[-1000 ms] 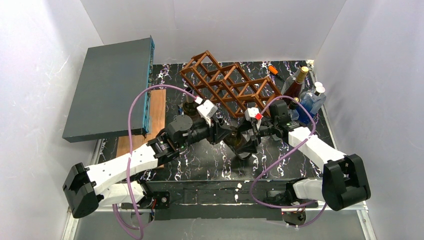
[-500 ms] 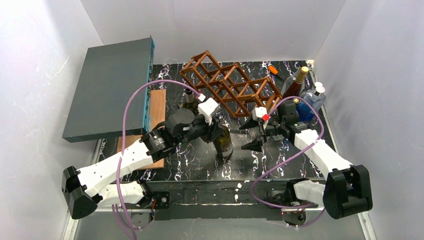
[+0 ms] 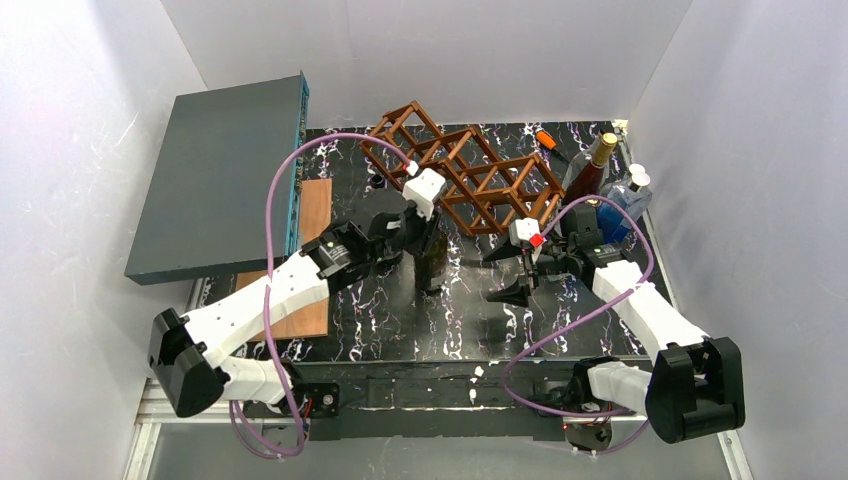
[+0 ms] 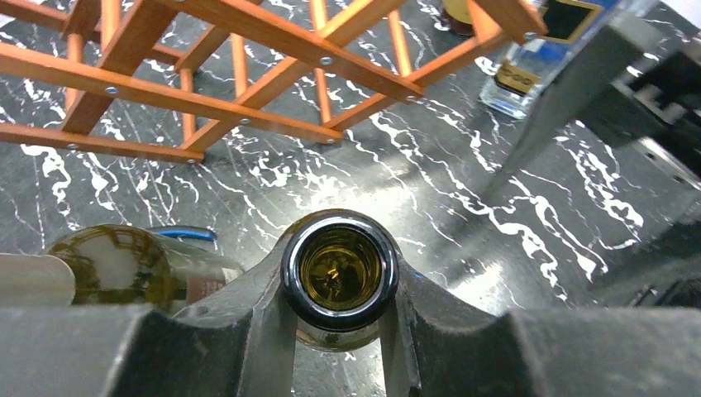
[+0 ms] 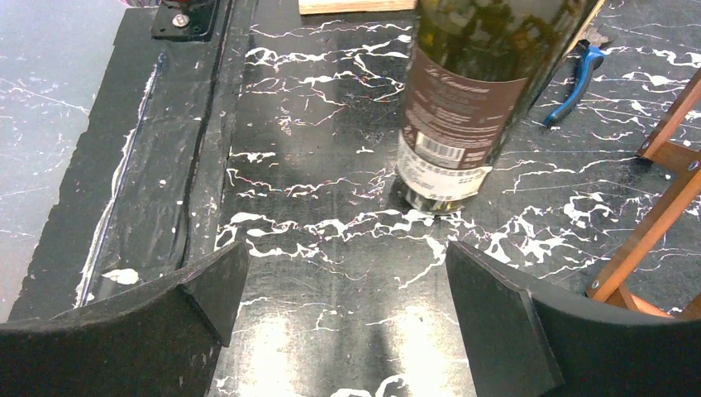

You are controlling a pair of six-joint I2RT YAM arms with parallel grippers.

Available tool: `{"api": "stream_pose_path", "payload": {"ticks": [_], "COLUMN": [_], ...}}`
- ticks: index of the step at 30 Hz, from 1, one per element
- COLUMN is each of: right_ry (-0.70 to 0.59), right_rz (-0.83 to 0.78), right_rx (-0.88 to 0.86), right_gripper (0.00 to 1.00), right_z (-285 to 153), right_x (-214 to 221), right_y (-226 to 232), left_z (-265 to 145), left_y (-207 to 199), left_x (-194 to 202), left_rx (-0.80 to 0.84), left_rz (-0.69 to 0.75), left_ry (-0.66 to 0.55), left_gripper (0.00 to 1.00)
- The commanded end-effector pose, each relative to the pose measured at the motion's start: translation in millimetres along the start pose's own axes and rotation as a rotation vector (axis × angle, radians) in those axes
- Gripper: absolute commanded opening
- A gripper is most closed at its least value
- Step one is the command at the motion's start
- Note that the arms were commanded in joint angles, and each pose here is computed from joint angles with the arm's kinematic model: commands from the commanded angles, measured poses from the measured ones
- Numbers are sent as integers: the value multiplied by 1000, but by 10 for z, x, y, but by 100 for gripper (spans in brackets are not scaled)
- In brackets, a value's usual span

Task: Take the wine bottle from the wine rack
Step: Place the wine bottle at the center of the board.

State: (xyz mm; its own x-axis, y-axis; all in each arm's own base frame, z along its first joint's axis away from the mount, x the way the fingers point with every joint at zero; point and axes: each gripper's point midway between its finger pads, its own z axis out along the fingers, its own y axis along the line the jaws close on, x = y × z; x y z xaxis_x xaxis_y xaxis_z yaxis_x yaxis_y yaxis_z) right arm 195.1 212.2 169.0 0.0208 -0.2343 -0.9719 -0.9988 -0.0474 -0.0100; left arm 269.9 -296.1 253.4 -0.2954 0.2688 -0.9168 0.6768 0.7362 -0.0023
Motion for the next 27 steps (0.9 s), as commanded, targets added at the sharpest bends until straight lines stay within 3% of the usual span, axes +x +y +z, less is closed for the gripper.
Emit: {"api": "stream_pose_path", "payload": {"ticks": [1, 10, 12, 16, 19, 21, 27], "right_ry": [-36, -34, -33, -19, 1, 25, 124], "right_rz": [-61, -59, -59, -69, -88, -123, -184], "right_rx": [-6, 3, 6, 5, -1, -12, -44], "right_gripper": [98, 98, 99, 98, 98, 98, 98], "right_z": [-42, -62, -73, -98, -124, -146, -265], "right_x": [-194, -182, -183, -159, -138, -120, -88], "right_y": [-6, -25, -29, -6, 42, 91, 265], "left_z": [-68, 94, 105, 54, -35, -112, -423], "left_y": [197, 322, 301, 275, 261, 235, 94], "left_x": [-668, -587, -540, -456, -418, -440, -579], "left_rx": [-63, -102, -94, -82, -76, -59, 36], "left_rz": [-48, -55, -61, -85, -109, -130, -189], "left_ry": [-189, -162, -143, -108, -93, -99, -133], "left_gripper": [0, 3, 16, 68, 92, 98, 98]}}
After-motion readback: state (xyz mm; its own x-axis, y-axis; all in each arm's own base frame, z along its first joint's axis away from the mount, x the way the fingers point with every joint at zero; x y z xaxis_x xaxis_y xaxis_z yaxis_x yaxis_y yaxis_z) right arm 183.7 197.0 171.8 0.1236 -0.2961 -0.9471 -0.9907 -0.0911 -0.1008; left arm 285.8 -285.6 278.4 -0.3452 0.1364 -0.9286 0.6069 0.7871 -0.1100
